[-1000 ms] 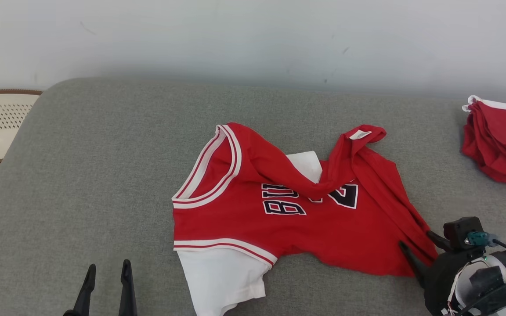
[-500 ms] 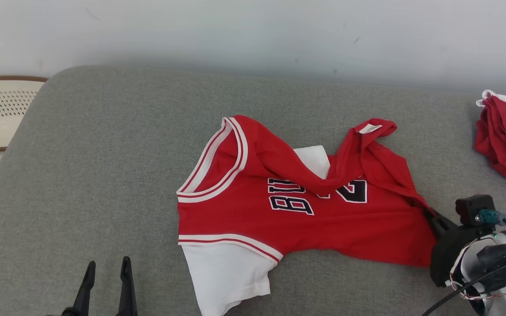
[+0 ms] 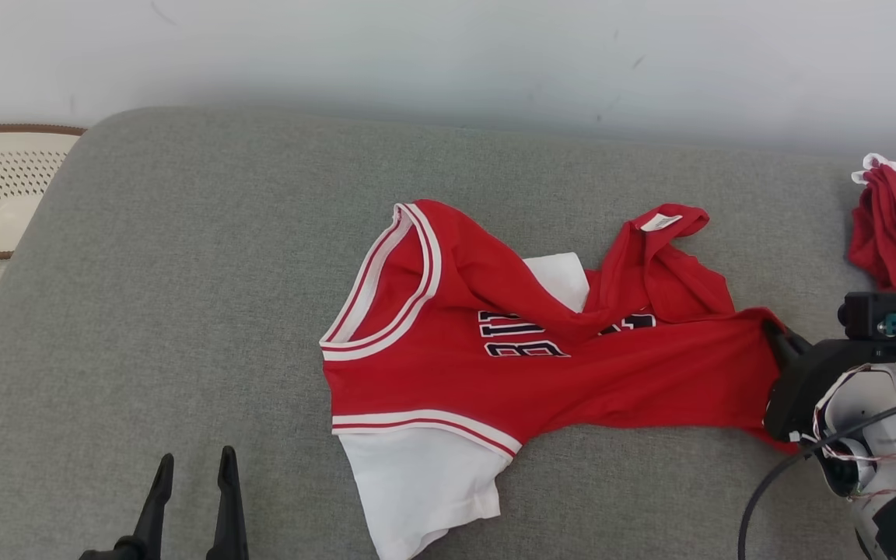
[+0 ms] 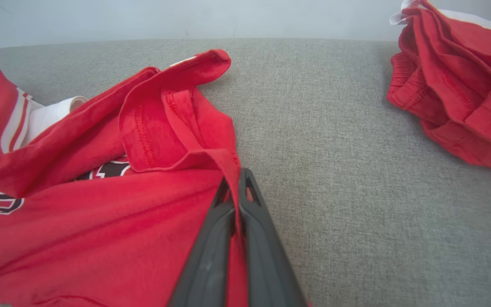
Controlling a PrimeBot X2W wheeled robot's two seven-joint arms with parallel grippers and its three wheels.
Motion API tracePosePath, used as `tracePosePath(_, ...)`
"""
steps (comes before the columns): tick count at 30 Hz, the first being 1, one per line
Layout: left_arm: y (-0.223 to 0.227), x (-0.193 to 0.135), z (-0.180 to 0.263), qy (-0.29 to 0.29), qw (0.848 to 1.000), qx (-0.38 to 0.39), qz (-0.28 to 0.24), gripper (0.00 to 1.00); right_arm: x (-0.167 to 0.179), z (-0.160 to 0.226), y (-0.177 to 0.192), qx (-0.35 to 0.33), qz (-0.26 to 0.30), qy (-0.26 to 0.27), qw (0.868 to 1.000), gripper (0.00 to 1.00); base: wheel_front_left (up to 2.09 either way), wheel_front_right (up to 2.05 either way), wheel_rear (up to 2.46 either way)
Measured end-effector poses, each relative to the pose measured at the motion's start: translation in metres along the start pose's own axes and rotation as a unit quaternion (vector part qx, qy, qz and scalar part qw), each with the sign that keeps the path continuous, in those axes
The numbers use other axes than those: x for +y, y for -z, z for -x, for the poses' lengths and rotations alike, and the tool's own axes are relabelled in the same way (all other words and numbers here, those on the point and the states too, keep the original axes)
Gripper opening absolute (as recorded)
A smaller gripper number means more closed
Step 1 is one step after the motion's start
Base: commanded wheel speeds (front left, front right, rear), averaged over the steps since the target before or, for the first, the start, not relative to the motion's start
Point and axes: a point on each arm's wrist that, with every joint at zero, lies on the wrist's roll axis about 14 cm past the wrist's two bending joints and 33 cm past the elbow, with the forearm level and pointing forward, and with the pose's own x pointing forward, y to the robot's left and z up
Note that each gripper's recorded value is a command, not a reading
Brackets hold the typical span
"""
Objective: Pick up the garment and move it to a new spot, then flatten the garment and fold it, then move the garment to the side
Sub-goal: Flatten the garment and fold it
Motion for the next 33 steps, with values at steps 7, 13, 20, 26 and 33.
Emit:
tracePosePath(7,-0.001,-0.004,-0.003,0.007,1.0,-0.002,0.001,1.0,-0.001,-0.006,-0.002,-0.011,-0.004,0.004,1.0,1.0,0.0,0.0,0.0)
tracePosePath(13,-0.007,-0.004,-0.001,0.006,1.0,-0.011,0.003,1.0,-0.004,0.007,-0.023,-0.096,-0.014,0.011,0.995,1.0,0.0,0.0,0.0)
tracePosePath(20,-0.014,-0.008,0.004,0.012,1.0,-0.021,0.004,1.0,-0.006,0.036,-0.035,-0.159,-0.034,0.012,0.987,1.0,0.0,0.0,0.0)
tracePosePath(26,-0.018,-0.014,0.006,0.023,0.999,-0.026,0.007,1.0,-0.019,0.072,-0.033,-0.198,-0.042,0.037,0.979,1.0,0.0,0.0,0.0)
tracePosePath(33,-0.016,-0.016,0.008,0.025,0.999,-0.024,0.007,1.0,0.008,0.094,0.016,-0.168,-0.045,0.023,0.984,1.0,0.0,0.0,0.0)
